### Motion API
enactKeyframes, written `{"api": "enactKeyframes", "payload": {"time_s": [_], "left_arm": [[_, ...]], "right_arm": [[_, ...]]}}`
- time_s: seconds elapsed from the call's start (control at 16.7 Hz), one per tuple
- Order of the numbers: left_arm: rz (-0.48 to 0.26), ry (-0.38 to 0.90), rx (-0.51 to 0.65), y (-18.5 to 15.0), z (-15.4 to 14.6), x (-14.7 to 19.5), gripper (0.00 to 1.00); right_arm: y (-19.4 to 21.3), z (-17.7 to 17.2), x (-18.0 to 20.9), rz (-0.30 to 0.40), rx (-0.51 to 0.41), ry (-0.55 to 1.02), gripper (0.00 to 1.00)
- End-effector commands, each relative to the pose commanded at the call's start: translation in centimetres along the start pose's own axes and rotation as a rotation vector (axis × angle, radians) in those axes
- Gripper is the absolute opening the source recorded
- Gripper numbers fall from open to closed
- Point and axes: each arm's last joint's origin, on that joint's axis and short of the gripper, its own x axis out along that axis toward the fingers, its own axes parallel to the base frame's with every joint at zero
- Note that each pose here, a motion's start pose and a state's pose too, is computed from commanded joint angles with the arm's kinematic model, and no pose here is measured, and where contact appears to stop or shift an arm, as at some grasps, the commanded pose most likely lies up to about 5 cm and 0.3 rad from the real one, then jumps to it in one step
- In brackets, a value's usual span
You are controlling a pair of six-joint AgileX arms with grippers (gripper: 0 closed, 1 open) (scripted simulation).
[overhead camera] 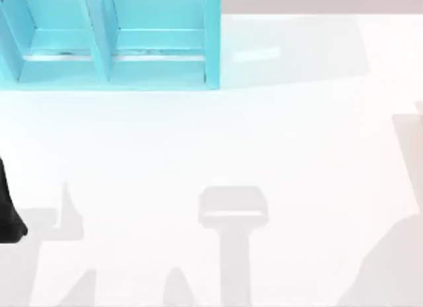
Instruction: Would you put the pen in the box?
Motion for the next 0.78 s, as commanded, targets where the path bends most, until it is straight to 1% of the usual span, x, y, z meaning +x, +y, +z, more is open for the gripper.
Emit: {"api": "enactKeyframes", "payload": {"time_s": [0.42, 0.48, 0.78], "left_arm": [[0.0, 0.0, 0.0, 0.0, 0.0, 0.0, 1.0], [0.0, 0.0, 0.0, 0.0, 0.0, 0.0, 1.0], [0.0, 0.0, 0.0, 0.0, 0.0, 0.0, 1.0]], "right_arm": [[0.0, 0.0, 0.0, 0.0, 0.0, 0.0, 0.98], [0.0, 0.0, 0.0, 0.0, 0.0, 0.0, 1.0], [0.0, 0.0, 0.0, 0.0, 0.0, 0.0, 1.0]]}}
